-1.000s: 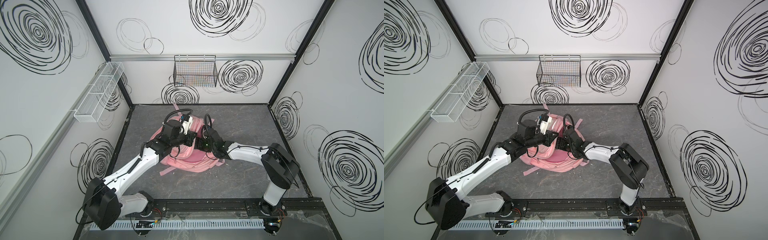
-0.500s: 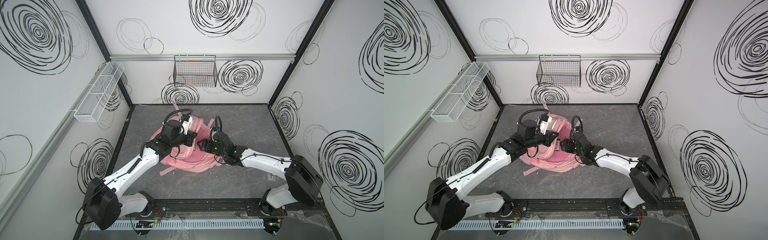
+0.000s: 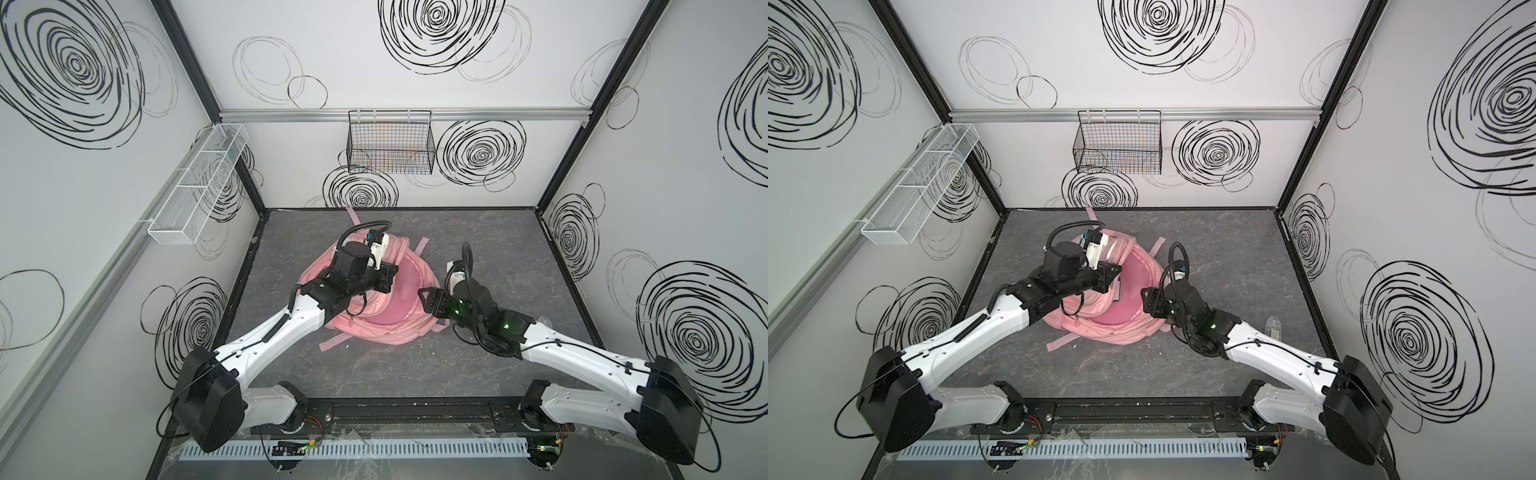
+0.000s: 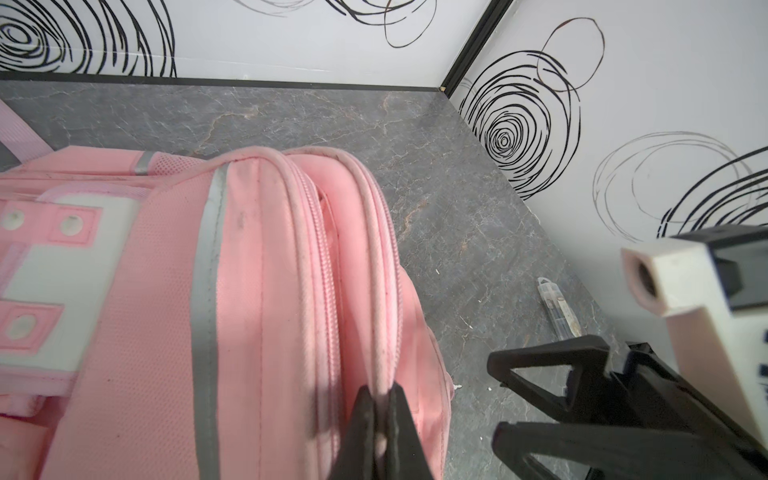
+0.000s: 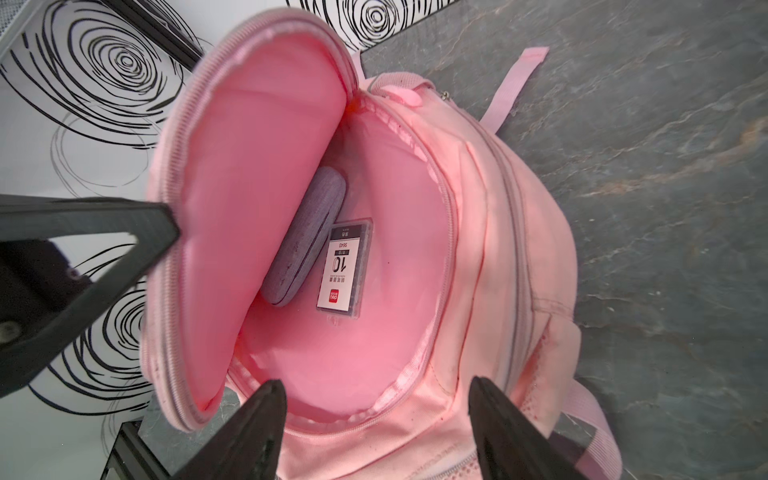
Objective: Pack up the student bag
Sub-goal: 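Release the pen packet inside the bag and lift the right gripper, then release the bag top with the left gripper while right moves to the zipper pull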
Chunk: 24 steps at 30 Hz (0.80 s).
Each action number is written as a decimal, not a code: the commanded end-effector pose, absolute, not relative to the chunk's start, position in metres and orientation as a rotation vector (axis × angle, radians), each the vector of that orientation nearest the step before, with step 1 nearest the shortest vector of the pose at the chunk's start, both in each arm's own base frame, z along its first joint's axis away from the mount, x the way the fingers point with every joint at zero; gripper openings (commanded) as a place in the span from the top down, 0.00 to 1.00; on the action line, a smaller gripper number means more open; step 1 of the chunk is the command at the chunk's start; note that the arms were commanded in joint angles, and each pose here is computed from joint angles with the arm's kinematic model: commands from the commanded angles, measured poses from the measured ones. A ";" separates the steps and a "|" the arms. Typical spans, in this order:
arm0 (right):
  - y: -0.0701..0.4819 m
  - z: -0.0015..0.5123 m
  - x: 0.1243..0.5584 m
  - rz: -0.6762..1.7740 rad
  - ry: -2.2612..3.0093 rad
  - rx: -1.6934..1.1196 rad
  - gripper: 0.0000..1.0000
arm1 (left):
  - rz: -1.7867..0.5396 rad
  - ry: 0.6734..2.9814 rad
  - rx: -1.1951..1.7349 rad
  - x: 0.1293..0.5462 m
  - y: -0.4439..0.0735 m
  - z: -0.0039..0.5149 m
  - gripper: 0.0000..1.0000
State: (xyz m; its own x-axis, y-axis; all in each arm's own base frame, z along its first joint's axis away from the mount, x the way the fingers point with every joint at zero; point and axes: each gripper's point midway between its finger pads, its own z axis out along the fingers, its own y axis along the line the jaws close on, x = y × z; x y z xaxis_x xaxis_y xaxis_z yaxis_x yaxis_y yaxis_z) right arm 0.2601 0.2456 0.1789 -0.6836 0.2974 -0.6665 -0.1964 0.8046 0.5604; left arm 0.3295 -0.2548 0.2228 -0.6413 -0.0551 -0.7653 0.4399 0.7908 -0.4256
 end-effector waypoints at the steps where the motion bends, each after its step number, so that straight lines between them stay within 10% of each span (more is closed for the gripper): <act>1: 0.233 0.177 0.250 0.729 2.177 0.040 0.28 | -0.796 2.006 0.098 0.359 -0.261 0.256 1.00; 19: 0.274 0.204 0.211 0.814 2.074 -0.193 0.33 | -0.852 1.970 0.020 0.382 -0.268 0.283 1.00; 24: 0.296 0.203 0.197 0.802 2.039 -0.301 0.33 | -0.856 1.945 0.027 0.377 -0.250 0.302 0.44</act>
State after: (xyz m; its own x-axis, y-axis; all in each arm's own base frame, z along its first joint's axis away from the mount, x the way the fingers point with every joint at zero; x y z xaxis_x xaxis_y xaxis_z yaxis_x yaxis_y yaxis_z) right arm 0.1965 0.2836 0.1816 -0.6349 0.0842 -0.7680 -0.4426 0.7751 0.4509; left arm 0.3733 -0.2628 0.2402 -0.6325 -0.2509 -0.7328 0.2998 0.7930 -0.5303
